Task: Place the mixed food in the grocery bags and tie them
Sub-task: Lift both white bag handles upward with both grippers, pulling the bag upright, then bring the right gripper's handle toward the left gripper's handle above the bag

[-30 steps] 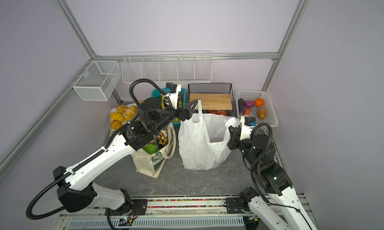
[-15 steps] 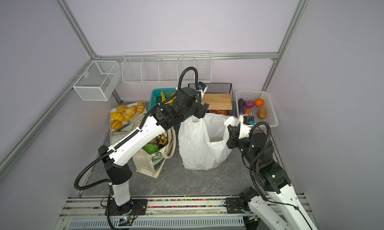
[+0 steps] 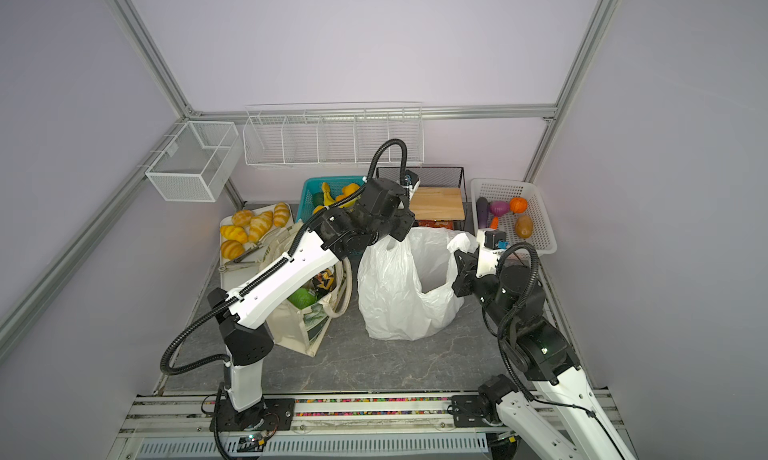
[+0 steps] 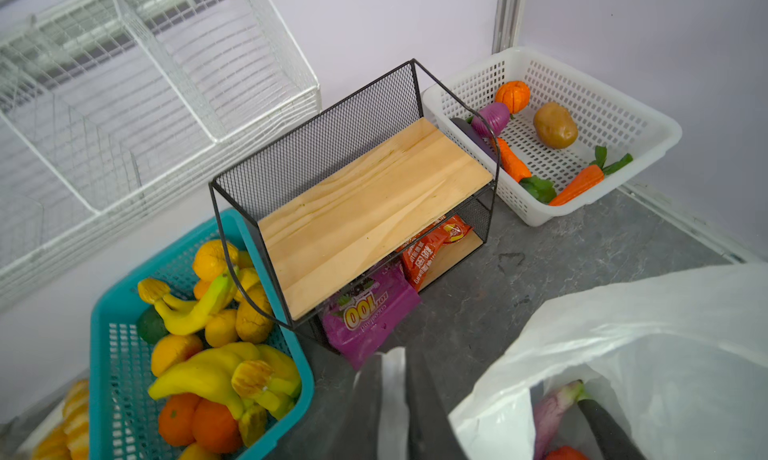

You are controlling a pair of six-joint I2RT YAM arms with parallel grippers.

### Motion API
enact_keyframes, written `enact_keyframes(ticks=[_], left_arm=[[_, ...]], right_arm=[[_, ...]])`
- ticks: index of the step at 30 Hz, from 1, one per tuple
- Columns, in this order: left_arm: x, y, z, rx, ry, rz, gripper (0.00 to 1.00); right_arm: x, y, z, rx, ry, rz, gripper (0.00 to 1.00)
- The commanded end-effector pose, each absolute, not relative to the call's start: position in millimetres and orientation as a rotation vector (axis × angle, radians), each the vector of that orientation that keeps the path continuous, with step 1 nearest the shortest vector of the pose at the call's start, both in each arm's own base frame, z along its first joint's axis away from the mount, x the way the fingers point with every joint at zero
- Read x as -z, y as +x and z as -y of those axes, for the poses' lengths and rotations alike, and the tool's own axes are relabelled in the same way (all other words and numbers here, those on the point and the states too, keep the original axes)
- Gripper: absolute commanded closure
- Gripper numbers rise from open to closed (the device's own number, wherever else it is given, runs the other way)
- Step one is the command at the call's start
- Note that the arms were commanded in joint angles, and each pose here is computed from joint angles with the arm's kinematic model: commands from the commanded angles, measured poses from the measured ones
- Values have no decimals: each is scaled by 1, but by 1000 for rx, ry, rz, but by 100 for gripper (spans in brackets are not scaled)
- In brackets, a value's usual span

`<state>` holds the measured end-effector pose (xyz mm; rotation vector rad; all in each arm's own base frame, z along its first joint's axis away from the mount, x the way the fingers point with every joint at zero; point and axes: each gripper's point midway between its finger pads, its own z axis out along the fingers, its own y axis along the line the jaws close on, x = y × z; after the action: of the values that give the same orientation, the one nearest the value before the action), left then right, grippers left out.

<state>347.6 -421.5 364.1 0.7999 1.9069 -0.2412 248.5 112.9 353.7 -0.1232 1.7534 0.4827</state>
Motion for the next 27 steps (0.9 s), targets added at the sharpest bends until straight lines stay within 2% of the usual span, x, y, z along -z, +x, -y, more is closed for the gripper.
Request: enact_keyframes(ticks=[1, 8, 14, 21, 27], left_arm=[[-383, 334, 421, 338, 802, -1875, 98], [-426, 280, 421, 760, 828, -1658, 100], [-454, 250, 388, 1159, 729, -1441, 100], [-467, 247, 355, 1247, 679, -1330, 100], [-477, 260, 336, 1337, 601, -1285, 100]], right_arm=[[-355, 248, -107, -449, -119, -1731, 94], [-361, 246, -99, -428, -81, -1731, 94], [-377, 239, -85, -382, -45, -1714, 94], [-392, 228, -72, -345, -22, -1670, 94], [-401, 224, -69, -351, -14, -1647, 94]])
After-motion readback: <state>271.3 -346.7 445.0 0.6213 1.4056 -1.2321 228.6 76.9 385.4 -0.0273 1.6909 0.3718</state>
